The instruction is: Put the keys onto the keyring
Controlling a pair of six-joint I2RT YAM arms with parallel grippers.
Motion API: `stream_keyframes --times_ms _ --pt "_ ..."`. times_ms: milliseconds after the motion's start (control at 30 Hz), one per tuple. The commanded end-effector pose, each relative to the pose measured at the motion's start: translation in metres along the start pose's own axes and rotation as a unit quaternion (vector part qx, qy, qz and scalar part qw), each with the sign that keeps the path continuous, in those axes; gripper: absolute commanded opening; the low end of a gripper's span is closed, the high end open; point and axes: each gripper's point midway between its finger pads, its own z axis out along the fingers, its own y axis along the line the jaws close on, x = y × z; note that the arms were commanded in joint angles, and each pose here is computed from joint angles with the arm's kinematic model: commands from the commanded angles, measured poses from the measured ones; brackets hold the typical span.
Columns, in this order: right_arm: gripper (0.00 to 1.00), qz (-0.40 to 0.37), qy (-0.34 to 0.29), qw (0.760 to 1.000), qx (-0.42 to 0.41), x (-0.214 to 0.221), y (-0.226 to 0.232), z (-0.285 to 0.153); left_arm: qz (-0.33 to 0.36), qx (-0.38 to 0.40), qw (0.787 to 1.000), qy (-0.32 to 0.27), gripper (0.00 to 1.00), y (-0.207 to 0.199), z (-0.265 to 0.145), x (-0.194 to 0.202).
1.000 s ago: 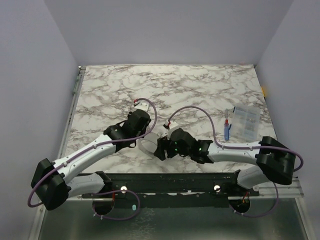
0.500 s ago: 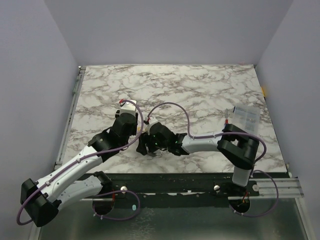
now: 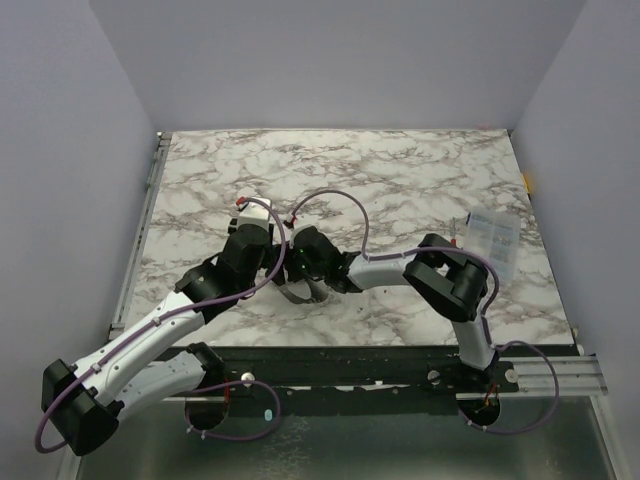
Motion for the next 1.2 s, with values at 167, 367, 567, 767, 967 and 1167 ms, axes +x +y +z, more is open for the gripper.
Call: stream_keyframes --times_ms 167,367,567,767,967,1167 --pt "0.70 -0.058 0.031 0.995 0.079 0.010 -0.074 0.014 -0.004 -0.001 1.000 -0.002 0.43 0.003 0.003 -0.001" --pt "0.71 -0.116 0.013 0.991 0.058 -0.013 -0.070 0.021 -0.007 -0.001 1.000 0.002 0.43 0.005 0.006 0.000" --pt "0.82 -0.160 -0.050 0.985 0.042 -0.084 -0.035 -0.011 -0.010 -0.002 1.000 0.002 0.43 0.007 0.006 -0.001" --pt "1.00 -0.162 -0.144 0.975 0.051 -0.168 0.002 -0.097 -0.020 -0.006 1.000 -0.008 0.65 0.011 0.003 -0.004" --pt "1.00 -0.102 -0.244 0.954 0.141 -0.205 -0.014 -0.198 -0.038 -0.027 0.999 -0.019 0.99 0.022 0.001 -0.007" --pt "1.00 -0.068 -0.293 0.925 0.231 -0.187 -0.053 -0.293 -0.044 -0.026 0.998 -0.023 0.99 0.023 0.000 -0.010"
